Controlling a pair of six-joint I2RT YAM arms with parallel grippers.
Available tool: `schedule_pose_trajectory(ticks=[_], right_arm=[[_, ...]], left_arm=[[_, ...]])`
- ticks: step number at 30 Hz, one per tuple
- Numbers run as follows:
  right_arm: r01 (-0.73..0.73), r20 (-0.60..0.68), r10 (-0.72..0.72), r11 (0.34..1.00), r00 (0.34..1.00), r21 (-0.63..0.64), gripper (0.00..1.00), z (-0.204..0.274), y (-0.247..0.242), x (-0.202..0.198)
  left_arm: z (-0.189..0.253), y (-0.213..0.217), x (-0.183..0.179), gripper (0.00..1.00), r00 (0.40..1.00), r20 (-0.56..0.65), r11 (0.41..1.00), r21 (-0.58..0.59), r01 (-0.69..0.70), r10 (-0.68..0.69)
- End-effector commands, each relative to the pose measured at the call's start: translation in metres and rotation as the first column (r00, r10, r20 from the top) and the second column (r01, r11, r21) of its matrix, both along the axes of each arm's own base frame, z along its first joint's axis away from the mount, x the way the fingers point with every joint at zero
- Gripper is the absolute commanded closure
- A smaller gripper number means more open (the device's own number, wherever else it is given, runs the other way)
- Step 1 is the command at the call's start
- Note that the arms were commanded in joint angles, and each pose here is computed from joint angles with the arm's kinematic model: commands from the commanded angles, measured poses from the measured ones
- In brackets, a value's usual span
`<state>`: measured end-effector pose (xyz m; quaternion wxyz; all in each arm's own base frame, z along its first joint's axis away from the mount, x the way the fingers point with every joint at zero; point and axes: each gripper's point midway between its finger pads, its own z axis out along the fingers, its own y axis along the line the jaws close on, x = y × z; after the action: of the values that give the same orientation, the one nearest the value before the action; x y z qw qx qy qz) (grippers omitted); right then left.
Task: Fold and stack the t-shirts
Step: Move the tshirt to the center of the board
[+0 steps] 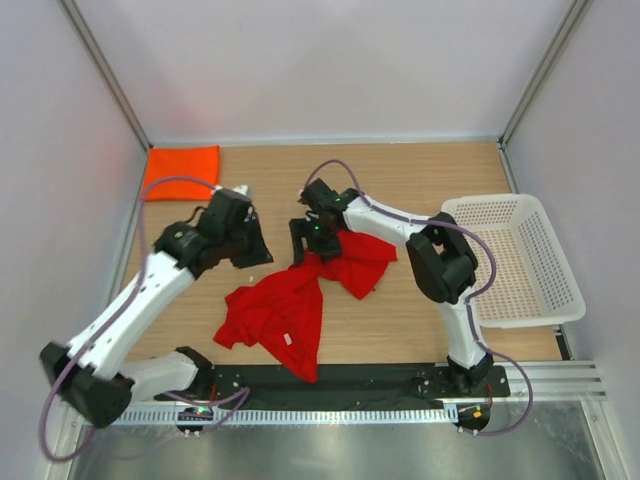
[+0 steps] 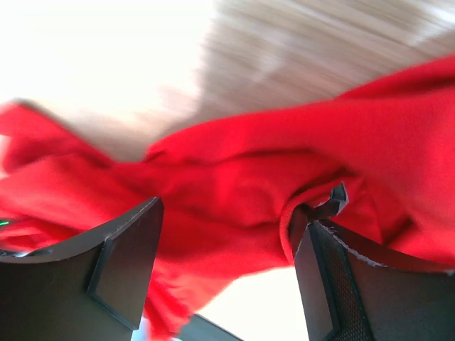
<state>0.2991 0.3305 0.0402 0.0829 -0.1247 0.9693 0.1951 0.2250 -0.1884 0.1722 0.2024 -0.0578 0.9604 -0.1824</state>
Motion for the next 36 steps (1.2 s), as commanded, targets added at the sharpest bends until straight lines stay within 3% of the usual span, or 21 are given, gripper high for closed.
schedule_pose_trajectory(ticks=[1,2,3,4,5,8,10,14,17,22,26,36], right_arm=[[-0.041,0.024,0.037,0.981,0.999,0.188,0.23,0.064,0.058,0.002],[-0.039,0.041,0.031,0.979,0.999,0.201,0.2,0.073,0.06,0.006],[-0.034,0.06,0.023,0.981,0.998,0.191,0.18,0.082,0.057,0.008],[-0.035,0.123,0.019,0.991,0.992,0.13,0.16,0.083,0.045,0.017],[-0.055,0.148,0.043,0.995,0.988,0.082,0.13,0.092,0.032,0.013],[-0.144,0.185,0.147,0.989,0.972,-0.029,0.09,0.091,0.0,-0.001],[-0.193,0.163,0.196,0.981,0.967,-0.037,0.09,0.087,-0.017,-0.03],[-0.258,0.135,0.244,0.961,0.96,0.098,0.11,0.067,-0.02,-0.098],[-0.36,0.208,0.32,0.912,0.924,0.197,0.12,0.08,0.0,-0.142],[-0.512,0.173,0.483,0.823,0.858,0.245,0.12,0.057,0.021,-0.218],[-0.563,0.179,0.535,0.805,0.826,0.186,0.12,0.034,0.035,-0.239],[-0.482,0.17,0.454,0.853,0.875,0.202,0.18,0.013,0.054,-0.243]], left_arm=[[0.061,0.038,-0.001,1.0,0.969,0.215,0.992,-0.002,-0.128,0.125],[0.065,0.041,-0.003,0.99,0.964,0.225,0.99,-0.015,-0.141,0.14],[0.064,0.041,-0.007,0.91,0.964,0.216,0.988,-0.032,-0.154,0.158],[0.061,0.043,-0.013,0.81,0.968,0.191,0.987,-0.026,-0.16,0.162],[0.055,0.044,-0.017,0.57,0.973,0.157,0.986,-0.019,-0.168,0.169],[0.034,0.04,-0.035,0.37,0.987,0.022,0.987,0.008,-0.16,0.16],[0.02,0.04,-0.043,0.34,0.989,-0.018,0.989,0.024,-0.146,0.147],[-0.011,0.043,-0.055,0.35,0.985,-0.104,0.989,0.072,-0.127,0.134],[-0.039,0.046,-0.069,0.37,0.97,-0.197,0.983,0.142,-0.119,0.145],[-0.061,0.045,-0.073,0.35,0.959,-0.223,0.978,0.154,-0.144,0.176],[-0.074,0.045,-0.074,0.32,0.958,-0.229,0.978,0.156,-0.137,0.171],[-0.119,0.036,-0.08,0.33,0.935,-0.299,0.977,0.152,-0.151,0.191]])
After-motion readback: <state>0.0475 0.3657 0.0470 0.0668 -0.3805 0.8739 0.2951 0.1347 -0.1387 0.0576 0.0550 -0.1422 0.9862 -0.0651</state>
